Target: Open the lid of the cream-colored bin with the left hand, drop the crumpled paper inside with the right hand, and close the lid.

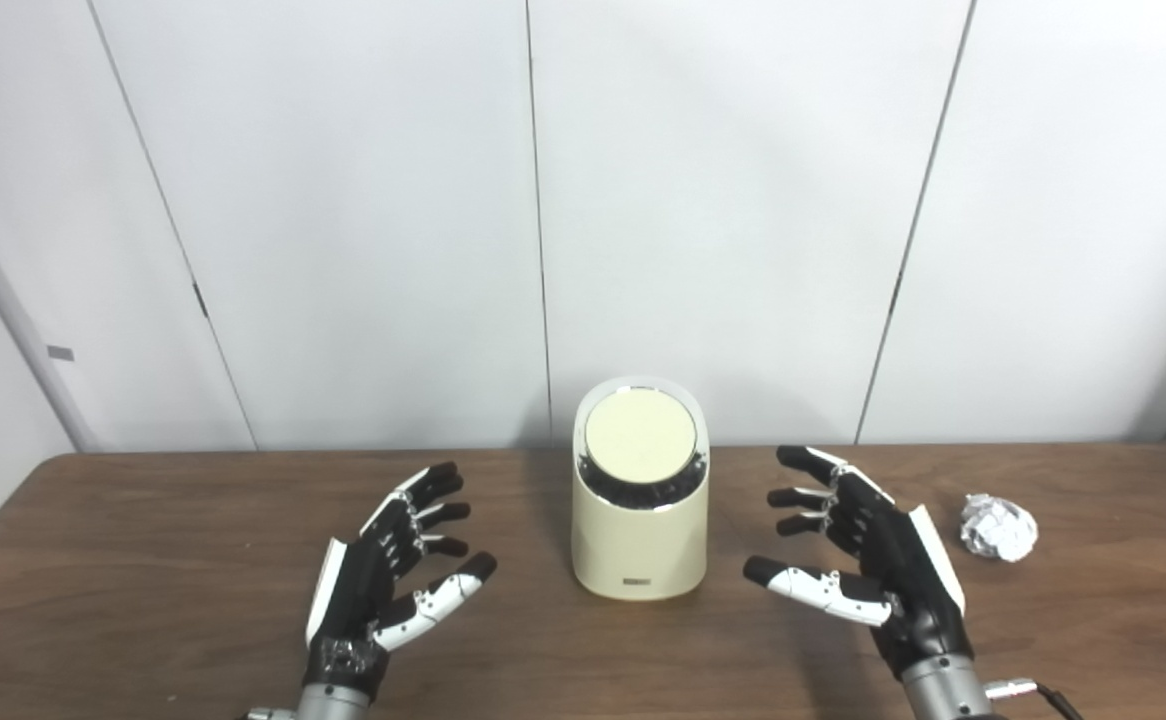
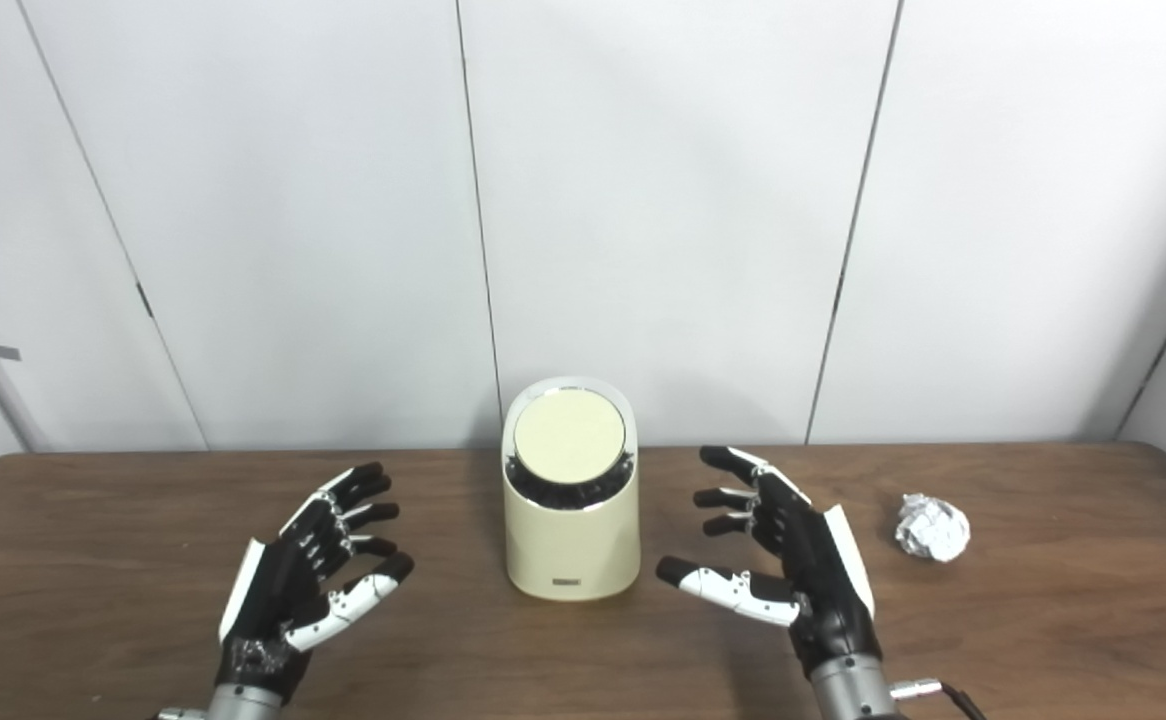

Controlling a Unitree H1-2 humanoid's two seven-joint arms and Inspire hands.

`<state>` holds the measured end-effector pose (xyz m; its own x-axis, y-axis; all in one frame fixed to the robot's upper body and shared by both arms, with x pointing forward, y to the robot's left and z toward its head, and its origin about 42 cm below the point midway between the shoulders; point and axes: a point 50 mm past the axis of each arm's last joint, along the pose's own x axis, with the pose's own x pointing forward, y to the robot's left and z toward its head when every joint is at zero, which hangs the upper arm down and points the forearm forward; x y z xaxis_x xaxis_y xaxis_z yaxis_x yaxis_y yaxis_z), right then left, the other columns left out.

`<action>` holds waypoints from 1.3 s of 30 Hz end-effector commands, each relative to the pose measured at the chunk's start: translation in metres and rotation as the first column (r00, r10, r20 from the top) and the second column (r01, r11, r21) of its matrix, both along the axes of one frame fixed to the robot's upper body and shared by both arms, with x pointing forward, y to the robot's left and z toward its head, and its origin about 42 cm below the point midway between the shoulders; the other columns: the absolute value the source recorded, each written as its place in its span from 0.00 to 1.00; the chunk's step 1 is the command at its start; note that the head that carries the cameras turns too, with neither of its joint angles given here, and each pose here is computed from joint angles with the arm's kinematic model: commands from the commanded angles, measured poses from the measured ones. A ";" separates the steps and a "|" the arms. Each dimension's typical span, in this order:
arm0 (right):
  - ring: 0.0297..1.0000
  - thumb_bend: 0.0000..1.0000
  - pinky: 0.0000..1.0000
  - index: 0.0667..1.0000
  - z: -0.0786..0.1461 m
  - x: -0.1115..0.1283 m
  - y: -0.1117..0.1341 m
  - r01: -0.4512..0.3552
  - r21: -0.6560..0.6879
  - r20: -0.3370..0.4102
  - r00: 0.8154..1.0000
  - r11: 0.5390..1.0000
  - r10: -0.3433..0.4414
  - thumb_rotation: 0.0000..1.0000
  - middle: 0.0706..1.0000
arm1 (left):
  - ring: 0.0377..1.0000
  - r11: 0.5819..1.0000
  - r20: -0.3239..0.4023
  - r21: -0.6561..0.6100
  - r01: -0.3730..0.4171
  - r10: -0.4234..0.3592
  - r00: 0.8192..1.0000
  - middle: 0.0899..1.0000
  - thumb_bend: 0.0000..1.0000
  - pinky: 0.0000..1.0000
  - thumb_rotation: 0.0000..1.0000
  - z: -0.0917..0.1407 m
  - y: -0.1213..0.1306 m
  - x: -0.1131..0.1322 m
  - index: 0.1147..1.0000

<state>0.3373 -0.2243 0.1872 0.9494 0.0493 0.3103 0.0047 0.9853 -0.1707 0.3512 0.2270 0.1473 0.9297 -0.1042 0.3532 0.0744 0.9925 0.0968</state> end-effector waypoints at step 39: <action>0.67 0.78 0.58 0.74 0.014 0.004 0.003 0.007 -0.015 0.073 0.997 1.000 -0.006 0.19 0.80 | 0.90 0.991 0.041 0.121 -0.054 0.049 0.998 0.88 0.76 0.91 0.25 0.091 -0.042 0.037 0.90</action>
<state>0.3358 -0.2241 0.1816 0.9556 0.0428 0.2916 0.0144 0.9815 -0.1911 0.3808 0.1894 0.2174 0.9442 -0.0920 0.3162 0.0274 0.9788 0.2028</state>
